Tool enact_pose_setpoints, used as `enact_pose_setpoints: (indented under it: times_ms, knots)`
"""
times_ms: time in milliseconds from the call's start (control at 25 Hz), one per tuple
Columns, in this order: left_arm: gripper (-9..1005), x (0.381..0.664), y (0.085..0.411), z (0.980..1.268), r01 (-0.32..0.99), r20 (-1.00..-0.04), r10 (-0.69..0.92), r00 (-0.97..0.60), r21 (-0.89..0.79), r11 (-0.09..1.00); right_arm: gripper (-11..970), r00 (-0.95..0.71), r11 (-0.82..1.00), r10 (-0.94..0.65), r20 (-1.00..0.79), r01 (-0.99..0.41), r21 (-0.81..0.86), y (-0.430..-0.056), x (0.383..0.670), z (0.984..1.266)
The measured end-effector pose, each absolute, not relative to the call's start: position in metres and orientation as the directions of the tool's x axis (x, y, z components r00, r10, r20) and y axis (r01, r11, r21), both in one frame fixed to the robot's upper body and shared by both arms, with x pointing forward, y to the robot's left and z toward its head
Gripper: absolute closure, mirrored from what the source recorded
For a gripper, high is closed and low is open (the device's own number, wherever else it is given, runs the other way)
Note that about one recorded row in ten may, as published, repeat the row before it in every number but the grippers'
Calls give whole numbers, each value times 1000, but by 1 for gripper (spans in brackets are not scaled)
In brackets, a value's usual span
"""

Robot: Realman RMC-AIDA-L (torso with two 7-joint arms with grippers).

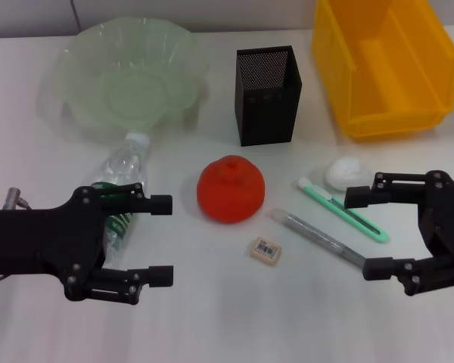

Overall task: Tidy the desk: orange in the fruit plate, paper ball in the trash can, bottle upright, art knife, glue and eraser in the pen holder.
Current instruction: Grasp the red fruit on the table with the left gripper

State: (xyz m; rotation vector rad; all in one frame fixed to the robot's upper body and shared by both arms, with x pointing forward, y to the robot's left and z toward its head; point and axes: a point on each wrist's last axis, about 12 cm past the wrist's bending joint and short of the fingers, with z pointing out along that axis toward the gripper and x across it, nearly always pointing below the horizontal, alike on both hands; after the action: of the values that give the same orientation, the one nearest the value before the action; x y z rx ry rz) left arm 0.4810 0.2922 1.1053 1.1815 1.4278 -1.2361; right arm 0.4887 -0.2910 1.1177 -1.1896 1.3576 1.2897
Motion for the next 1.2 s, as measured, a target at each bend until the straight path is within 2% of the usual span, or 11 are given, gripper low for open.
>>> enact_pose_setpoints:
  times_ms: [560,920,1000,1040,1120,1200]
  knots:
    - [159,489,288,1113,990,-985,97,-141,-137,44,164,-157,19,-51,-986,-988,156,-288,490,1116]
    - [165,504,283,1123,988,-981,121,-150,-143,63,164,-201,258,-5,-980,-947,193,-312,483,1098]
    - [166,537,265,1132,978,-947,267,-180,-143,151,164,-207,278,3,-978,-940,200,-314,482,1096]
    - [167,537,265,1132,978,-947,267,-180,-143,151,164,-212,296,8,-977,-933,205,-317,480,1094]
    - [168,566,245,1127,965,-903,372,-215,-137,225,163,-225,340,14,-974,-915,216,-323,476,1090]
    - [170,571,238,1123,961,-891,394,-224,-136,239,163,-229,353,14,-973,-910,219,-325,475,1088]
